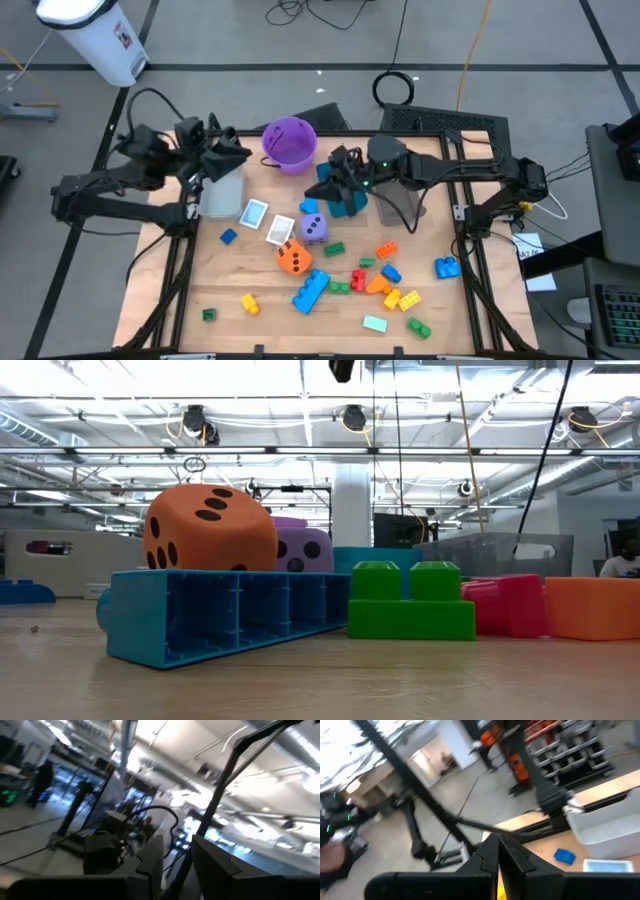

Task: Pick & Place Toys
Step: Put the brown deck of cards into the black bin

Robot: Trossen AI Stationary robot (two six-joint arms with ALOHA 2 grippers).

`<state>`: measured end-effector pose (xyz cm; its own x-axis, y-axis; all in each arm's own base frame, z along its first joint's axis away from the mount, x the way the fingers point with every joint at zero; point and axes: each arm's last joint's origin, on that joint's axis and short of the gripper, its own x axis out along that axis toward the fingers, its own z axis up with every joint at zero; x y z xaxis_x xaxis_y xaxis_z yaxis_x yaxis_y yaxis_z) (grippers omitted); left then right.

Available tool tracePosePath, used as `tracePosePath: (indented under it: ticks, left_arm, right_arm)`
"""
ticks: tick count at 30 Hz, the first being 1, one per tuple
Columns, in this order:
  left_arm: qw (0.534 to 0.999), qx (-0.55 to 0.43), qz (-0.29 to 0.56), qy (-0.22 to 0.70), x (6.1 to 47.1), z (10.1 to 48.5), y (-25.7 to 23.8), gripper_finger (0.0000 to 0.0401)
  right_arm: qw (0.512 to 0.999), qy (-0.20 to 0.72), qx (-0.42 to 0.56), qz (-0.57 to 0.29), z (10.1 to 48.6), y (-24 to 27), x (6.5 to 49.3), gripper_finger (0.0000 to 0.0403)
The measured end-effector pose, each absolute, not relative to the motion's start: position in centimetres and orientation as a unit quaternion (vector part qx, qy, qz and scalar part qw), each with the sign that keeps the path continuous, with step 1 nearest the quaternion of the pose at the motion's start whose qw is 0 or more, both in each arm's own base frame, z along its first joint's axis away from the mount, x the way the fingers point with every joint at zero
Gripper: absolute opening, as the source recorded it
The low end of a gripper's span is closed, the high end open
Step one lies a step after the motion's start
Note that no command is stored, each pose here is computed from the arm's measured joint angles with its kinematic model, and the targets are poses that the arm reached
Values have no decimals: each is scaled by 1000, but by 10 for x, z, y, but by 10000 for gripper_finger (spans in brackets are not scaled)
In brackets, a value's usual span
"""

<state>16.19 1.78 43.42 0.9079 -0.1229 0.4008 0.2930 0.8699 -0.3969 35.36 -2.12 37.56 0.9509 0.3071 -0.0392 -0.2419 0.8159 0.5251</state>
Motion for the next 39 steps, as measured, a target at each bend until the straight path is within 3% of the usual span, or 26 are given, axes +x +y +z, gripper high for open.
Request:
tracePosePath:
  ticks: [6, 14, 22, 29, 35, 39]
  left_arm:
    - [963, -248, -65, -79, 160, 457, 2, 106]
    - [938, -334, 3, 88, 144, 455, -15, 106]
    - [898, -391, 68, 190, 136, 429, -37, 106]
    - [883, -399, 71, 236, 133, 402, -64, 106]
    - [882, -381, 95, 262, 130, 364, -87, 106]
    - [873, -386, 108, 277, 125, 329, -102, 106]
  right_arm:
    - [947, 64, 275, 154, 376, -21, 353, 4]
    - [946, 58, 278, 155, 377, -21, 353, 4]
    - [936, 19, 285, 208, 388, -18, 352, 4]
    - [923, -48, 299, 239, 404, -18, 349, 4]
    - [913, -113, 285, 270, 418, -17, 344, 4]
    - [915, -168, 274, 244, 425, -19, 341, 4]
